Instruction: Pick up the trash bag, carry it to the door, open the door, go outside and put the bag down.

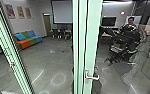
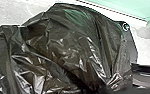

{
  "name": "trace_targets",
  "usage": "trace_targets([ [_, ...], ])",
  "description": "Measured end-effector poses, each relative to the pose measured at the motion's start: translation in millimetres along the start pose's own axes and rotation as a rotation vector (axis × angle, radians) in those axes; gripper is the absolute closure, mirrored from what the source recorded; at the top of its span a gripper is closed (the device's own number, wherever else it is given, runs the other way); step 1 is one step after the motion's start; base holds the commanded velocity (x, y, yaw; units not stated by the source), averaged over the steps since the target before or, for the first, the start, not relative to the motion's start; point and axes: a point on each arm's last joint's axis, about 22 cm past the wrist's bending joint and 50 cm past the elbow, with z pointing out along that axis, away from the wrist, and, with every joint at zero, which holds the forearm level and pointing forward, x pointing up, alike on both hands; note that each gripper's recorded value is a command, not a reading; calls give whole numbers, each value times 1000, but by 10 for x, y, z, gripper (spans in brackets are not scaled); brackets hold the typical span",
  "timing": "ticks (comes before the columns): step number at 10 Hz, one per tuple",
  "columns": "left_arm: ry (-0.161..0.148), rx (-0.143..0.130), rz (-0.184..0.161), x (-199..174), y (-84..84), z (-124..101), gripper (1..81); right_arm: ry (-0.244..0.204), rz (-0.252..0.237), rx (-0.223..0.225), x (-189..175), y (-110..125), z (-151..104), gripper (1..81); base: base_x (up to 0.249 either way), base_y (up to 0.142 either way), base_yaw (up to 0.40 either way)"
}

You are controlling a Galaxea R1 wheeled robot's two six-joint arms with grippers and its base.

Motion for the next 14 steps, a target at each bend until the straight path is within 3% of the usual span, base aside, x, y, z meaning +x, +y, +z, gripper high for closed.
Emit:
trace_targets([
  [9,0,-5,-11,1,38,16,811,42,-134,53,1452,-590,-36,10,0,0,0],
  [14,0,-5,-26,0,37,16,811,42,-156,82,2061,-979,-21,10,0,0,0],
])
